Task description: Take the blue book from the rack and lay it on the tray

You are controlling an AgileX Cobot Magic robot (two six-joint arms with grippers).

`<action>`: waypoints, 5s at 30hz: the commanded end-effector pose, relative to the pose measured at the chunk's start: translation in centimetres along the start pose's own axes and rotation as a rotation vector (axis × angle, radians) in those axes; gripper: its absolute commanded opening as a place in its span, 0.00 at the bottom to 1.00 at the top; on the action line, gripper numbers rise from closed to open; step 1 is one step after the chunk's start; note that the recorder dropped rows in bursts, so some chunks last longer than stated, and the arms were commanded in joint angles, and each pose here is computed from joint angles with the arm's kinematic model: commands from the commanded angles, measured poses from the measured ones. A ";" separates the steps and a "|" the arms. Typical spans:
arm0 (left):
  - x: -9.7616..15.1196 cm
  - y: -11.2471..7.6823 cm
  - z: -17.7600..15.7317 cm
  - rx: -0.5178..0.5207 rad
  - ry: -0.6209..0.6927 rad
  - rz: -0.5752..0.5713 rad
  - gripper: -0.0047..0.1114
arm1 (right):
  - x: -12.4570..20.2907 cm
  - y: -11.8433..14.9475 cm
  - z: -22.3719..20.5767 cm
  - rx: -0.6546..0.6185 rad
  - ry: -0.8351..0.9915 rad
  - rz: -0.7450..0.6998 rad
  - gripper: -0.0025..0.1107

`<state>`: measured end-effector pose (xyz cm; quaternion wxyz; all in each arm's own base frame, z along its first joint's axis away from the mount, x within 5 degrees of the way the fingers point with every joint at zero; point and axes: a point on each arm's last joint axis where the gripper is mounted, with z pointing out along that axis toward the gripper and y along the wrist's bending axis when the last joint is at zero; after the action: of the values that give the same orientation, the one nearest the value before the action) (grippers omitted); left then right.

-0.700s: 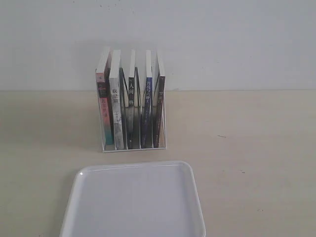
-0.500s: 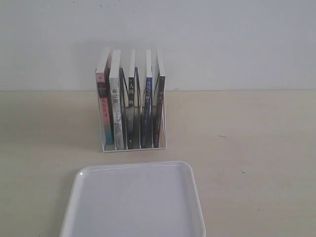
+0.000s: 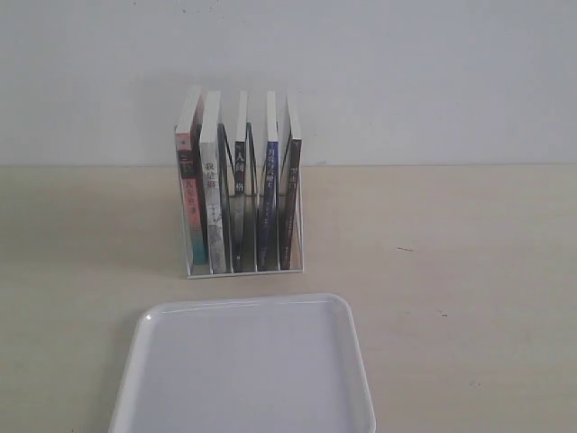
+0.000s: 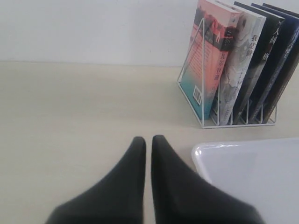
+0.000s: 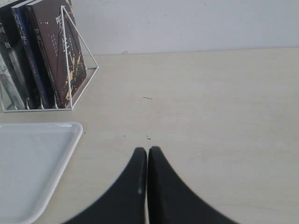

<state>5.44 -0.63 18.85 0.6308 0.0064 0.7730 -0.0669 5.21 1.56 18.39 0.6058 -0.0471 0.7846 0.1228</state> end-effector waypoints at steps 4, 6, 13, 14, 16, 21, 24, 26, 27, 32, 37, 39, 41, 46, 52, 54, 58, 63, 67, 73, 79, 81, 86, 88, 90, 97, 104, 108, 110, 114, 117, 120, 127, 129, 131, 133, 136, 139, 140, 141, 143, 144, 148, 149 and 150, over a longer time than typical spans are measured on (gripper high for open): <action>-3.7 -0.7 -1.3 0.054 -0.114 -0.131 0.08 | -0.1 0.0 0.0 0.002 -0.018 -0.009 0.02; -4.8 -0.8 -1.8 0.061 -0.143 -0.132 0.08 | -0.1 0.0 0.0 0.002 -0.018 -0.009 0.02; -7.4 -0.8 -2.7 0.088 -0.406 -0.206 0.08 | -0.1 0.0 0.0 0.002 -0.018 -0.009 0.02; -7.8 -0.7 -2.8 0.099 -0.447 -0.254 0.08 | -0.1 0.0 0.0 0.002 -0.018 -0.009 0.02; -8.6 -0.5 -3.3 0.137 -0.553 -0.428 0.08 | -0.1 0.0 0.0 0.002 -0.018 -0.009 0.02; -9.7 -0.2 -4.1 0.216 -0.665 -0.672 0.08 | -0.1 0.0 0.0 0.002 -0.018 -0.009 0.02; -12.0 -0.5 -5.3 0.238 -0.734 -0.606 0.08 | -0.1 0.0 0.0 0.002 -0.018 -0.009 0.02; -14.2 -1.1 -5.4 0.221 -0.672 -0.504 0.08 | -0.1 0.0 0.0 0.002 -0.018 -0.009 0.02; -15.5 -1.4 -5.3 0.202 -0.613 -0.454 0.08 | -0.1 0.0 0.0 0.002 -0.018 -0.009 0.02; -21.1 -2.1 -1.9 0.055 -0.240 -0.214 0.08 | -0.1 0.0 0.0 0.002 -0.018 -0.009 0.02; -23.1 -2.3 4.1 -0.005 0.149 0.041 0.08 | -0.1 0.0 0.0 0.002 -0.018 -0.009 0.02; -23.2 -2.3 7.0 -0.004 0.339 0.121 0.08 | -0.1 0.0 0.0 0.002 -0.018 -0.009 0.02; -23.2 -2.4 9.8 -0.002 0.464 0.125 0.08 | -0.1 0.0 0.0 0.002 -0.018 -0.009 0.02; -22.4 -2.3 17.3 -0.007 0.600 0.122 0.08 | -0.1 0.0 0.0 0.002 -0.018 -0.009 0.02; -20.7 -2.3 23.9 -0.001 0.671 0.103 0.08 | -0.1 0.0 0.0 0.002 -0.018 -0.009 0.02; -20.6 -2.4 25.3 0.003 0.693 0.099 0.12 | -0.1 0.0 0.0 0.002 -0.018 -0.009 0.02; -20.5 -3.3 27.5 0.062 0.772 0.084 0.28 | -0.1 0.0 0.0 0.002 -0.018 -0.009 0.02; -20.8 -5.6 29.3 0.121 0.785 0.115 0.41 | -0.1 0.0 0.0 0.002 -0.018 -0.009 0.02; -21.5 -7.6 30.2 0.160 0.756 0.151 0.41 | -0.1 0.0 0.0 0.002 -0.018 -0.009 0.02; -21.7 -10.0 31.5 0.205 0.705 0.151 0.41 | -0.1 0.0 0.0 0.002 -0.018 -0.009 0.02; -21.1 -11.0 32.7 0.223 0.650 0.145 0.41 | -0.1 0.0 0.0 0.002 -0.018 -0.009 0.02; -20.4 -11.2 33.3 0.236 0.663 0.118 0.41 | -0.1 0.0 0.0 0.002 -0.018 -0.009 0.02; -19.5 -11.5 34.4 0.259 0.656 0.100 0.41 | -0.1 0.0 0.0 0.002 -0.018 -0.009 0.02; -19.1 -11.5 34.6 0.261 0.664 0.100 0.41 | -0.1 0.0 0.0 0.002 -0.018 -0.009 0.02; -18.7 -11.5 34.9 0.260 0.674 0.100 0.41 | -0.1 0.0 0.0 0.002 -0.018 -0.009 0.02; -17.6 -11.6 35.7 0.252 0.696 0.079 0.41 | -0.1 0.0 0.0 0.002 -0.018 -0.009 0.02; -17.3 -11.4 35.8 0.224 0.716 0.072 0.41 | -0.1 0.0 0.0 0.002 -0.018 -0.009 0.02; -17.1 -10.8 35.8 0.169 0.732 0.091 0.41 | -0.1 0.0 0.0 0.002 -0.018 -0.009 0.02; -17.1 -10.8 35.8 0.160 0.737 0.087 0.41 | -0.1 0.0 0.0 0.002 -0.018 -0.009 0.02; -17.1 -10.8 35.8 0.150 0.739 0.063 0.41 | -0.1 0.0 0.0 0.002 -0.018 -0.009 0.02; -17.0 -10.8 35.9 0.150 0.741 0.058 0.41 | -0.1 0.0 0.0 0.002 -0.018 -0.009 0.02; -16.2 -10.8 36.4 0.142 0.763 0.036 0.41 | -0.1 0.0 0.0 0.002 -0.018 -0.009 0.02; -15.5 -11.3 36.6 0.153 0.780 0.036 0.41 | -0.1 0.0 0.0 0.002 -0.018 -0.009 0.02; -15.3 -11.3 36.7 0.152 0.789 0.035 0.41 | -0.1 0.0 0.0 0.002 -0.018 -0.009 0.02; -15.2 -11.1 36.6 0.140 0.797 0.062 0.39 | -0.1 0.0 0.0 0.002 -0.018 -0.009 0.02; -15.1 -11.1 36.7 0.138 0.800 0.063 0.37 | -0.1 0.0 0.0 0.002 -0.018 -0.009 0.02; -15.2 -11.1 36.7 0.139 0.793 0.063 0.31 | -0.1 0.0 0.0 0.002 -0.018 -0.009 0.02; -15.4 -11.1 36.7 0.141 0.779 0.061 0.20 | -0.1 0.0 0.0 0.002 -0.018 -0.009 0.02; -15.6 -11.1 36.6 0.141 0.775 0.061 0.16 | -0.1 0.0 0.0 0.002 -0.018 -0.009 0.02; -15.6 -11.1 36.6 0.141 0.777 0.061 0.13 | -0.1 0.0 0.0 0.002 -0.018 -0.009 0.02; -15.5 -11.1 36.5 0.141 0.789 0.064 0.08 | -0.1 0.0 0.0 0.002 -0.018 -0.009 0.02; -15.5 -11.1 36.4 0.141 0.794 0.067 0.08 | -0.1 0.0 0.0 0.002 -0.018 -0.009 0.02; -15.9 -11.1 36.2 0.148 0.782 0.079 0.08 | -0.1 0.0 0.0 0.002 -0.018 -0.009 0.02; -16.2 -11.2 36.1 0.149 0.781 0.079 0.08 | -0.1 0.0 0.0 0.002 -0.018 -0.009 0.02; -16.7 -11.2 36.0 0.151 0.778 0.079 0.08 | -0.1 0.0 0.0 0.002 -0.018 -0.009 0.02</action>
<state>43.24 -14.37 27.79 0.2844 0.0965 0.9495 -0.0914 5.21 1.56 18.39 0.6058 -0.0471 0.7846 0.1228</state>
